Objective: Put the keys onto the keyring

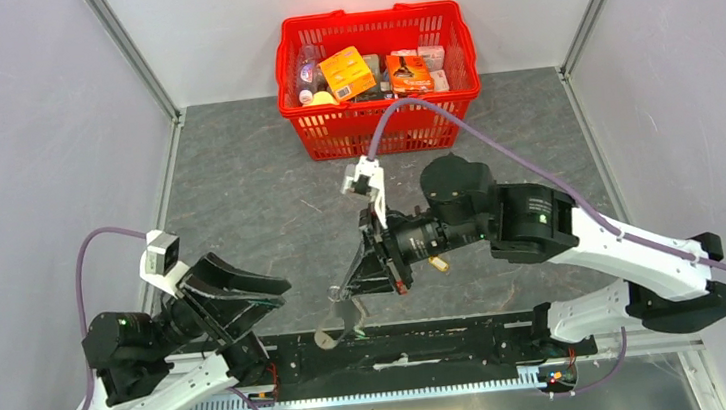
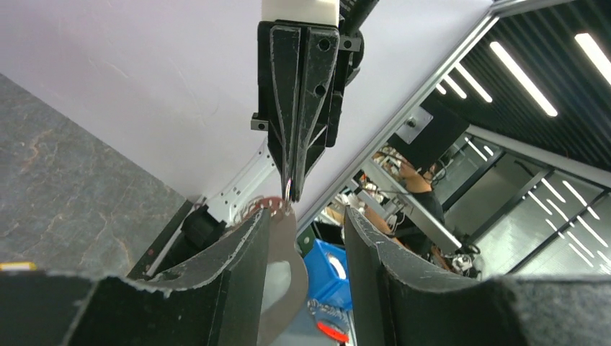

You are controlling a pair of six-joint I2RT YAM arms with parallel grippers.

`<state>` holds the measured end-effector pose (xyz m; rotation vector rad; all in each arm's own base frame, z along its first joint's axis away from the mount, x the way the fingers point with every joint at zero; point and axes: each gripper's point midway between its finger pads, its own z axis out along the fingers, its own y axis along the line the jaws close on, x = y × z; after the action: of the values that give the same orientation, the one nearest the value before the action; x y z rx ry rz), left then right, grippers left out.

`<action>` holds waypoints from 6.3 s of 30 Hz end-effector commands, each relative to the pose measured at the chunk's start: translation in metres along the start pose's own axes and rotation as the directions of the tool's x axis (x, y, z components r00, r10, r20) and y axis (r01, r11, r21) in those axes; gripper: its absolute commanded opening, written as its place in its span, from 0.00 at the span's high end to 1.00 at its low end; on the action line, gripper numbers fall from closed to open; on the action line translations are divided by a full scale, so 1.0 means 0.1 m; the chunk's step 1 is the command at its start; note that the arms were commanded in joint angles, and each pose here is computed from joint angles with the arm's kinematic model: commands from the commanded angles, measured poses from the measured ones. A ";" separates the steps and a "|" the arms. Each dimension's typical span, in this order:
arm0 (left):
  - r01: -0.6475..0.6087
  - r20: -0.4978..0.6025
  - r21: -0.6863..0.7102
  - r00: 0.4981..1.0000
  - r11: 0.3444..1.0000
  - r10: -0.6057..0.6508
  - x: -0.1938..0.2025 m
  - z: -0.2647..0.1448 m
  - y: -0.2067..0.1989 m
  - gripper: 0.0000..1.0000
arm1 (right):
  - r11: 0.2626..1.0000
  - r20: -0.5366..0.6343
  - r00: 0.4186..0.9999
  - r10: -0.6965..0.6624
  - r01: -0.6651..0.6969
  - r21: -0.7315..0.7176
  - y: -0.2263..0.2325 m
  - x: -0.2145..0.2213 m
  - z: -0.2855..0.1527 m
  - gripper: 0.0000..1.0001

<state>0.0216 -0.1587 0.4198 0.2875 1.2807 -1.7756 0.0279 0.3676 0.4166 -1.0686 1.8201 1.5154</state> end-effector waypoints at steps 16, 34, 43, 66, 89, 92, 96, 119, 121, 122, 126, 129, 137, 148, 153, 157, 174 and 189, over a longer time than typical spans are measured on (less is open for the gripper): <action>-0.057 -0.377 -0.046 0.926 0.997 0.035 0.59 0.09 0.19 0.51 | 0.992 -0.339 0.940 0.021 -0.062 -0.112 0.11 0.50 0.11 1.00; 0.023 -0.473 0.057 0.881 0.998 0.007 0.79 0.07 0.04 0.55 | 0.982 -0.396 0.918 -0.018 -0.059 -0.181 0.19 0.42 0.21 1.00; 0.042 -0.491 0.064 0.871 0.997 -0.005 0.85 0.11 0.08 0.69 | 0.981 -0.412 0.911 -0.013 -0.067 -0.180 0.17 0.42 0.26 1.00; 0.025 -0.452 0.101 0.892 0.995 0.024 0.81 0.13 0.05 0.98 | 0.985 -0.395 0.918 -0.044 -0.026 -0.170 0.14 0.46 0.17 0.81; 0.008 -0.199 0.223 0.979 0.975 0.037 0.54 0.15 -0.05 0.98 | 0.994 -0.062 0.998 -0.032 0.038 0.101 -0.22 0.26 -0.21 0.46; 0.004 -0.154 0.229 0.987 0.973 0.033 0.51 0.15 -0.02 0.98 | 0.996 -0.015 1.000 -0.018 0.019 0.082 -0.19 0.20 -0.18 0.46; -0.016 -0.078 0.201 0.996 0.980 0.033 0.42 0.14 0.06 0.98 | 1.000 0.045 0.999 -0.001 0.000 0.031 -0.13 0.12 -0.09 0.46; 0.268 0.031 0.235 0.959 0.934 -0.283 0.29 0.16 0.13 0.98 | 0.870 -0.079 0.867 -0.492 0.488 -0.070 -0.06 0.09 -0.26 0.40; 0.300 0.015 0.219 0.950 0.928 -0.311 0.31 0.19 0.15 0.98 | 0.824 -0.096 0.819 -0.566 0.560 -0.085 -0.11 0.13 -0.29 0.40; 0.315 0.007 0.216 0.946 0.924 -0.324 0.32 0.22 0.16 0.98 | 0.793 -0.102 0.787 -0.609 0.602 -0.093 -0.14 0.15 -0.30 0.39; 0.367 -0.042 0.211 0.929 0.906 -0.367 0.35 0.30 0.11 0.98 | 0.618 -0.062 0.617 -0.784 0.770 -0.157 -0.22 0.28 -0.30 0.38; 0.401 -0.068 0.200 0.916 0.894 -0.396 0.34 0.36 0.08 0.98 | 0.450 0.028 0.459 -0.888 0.881 -0.146 -0.20 0.26 -0.31 0.33; 0.501 -0.071 0.132 0.865 0.855 -0.496 0.31 0.39 0.10 0.98 | 0.162 0.121 0.165 -0.979 0.986 -0.031 -0.22 0.15 -0.18 0.37; 0.604 -0.034 0.070 0.797 0.794 -0.603 0.38 0.27 0.29 0.98 | -0.073 0.074 -0.080 -0.994 0.992 0.103 -0.25 -0.05 -0.02 0.47; 0.616 -0.043 0.059 0.788 0.785 -0.615 0.40 0.26 0.29 0.98 | -0.140 0.090 -0.153 -0.984 0.980 0.138 -0.11 -0.18 0.03 0.55; 0.620 -0.046 0.062 0.784 0.782 -0.619 0.39 0.26 0.27 0.98 | -0.175 0.075 -0.183 -0.980 0.979 0.108 -0.10 -0.16 0.05 0.57; 0.634 -0.052 0.064 0.774 0.771 -0.632 0.39 0.24 0.25 0.98 | -0.244 0.074 -0.247 -0.966 0.969 0.044 0.00 -0.06 0.19 0.67; 0.634 -0.060 0.069 0.773 0.770 -0.632 0.40 0.22 0.24 0.98 | -0.263 0.071 -0.262 -0.962 0.965 -0.001 0.04 0.01 0.22 0.90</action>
<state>0.0275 -0.2050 0.3802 -0.0897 1.4630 -2.3654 0.0262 0.3894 0.3964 -1.7914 0.2350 0.3970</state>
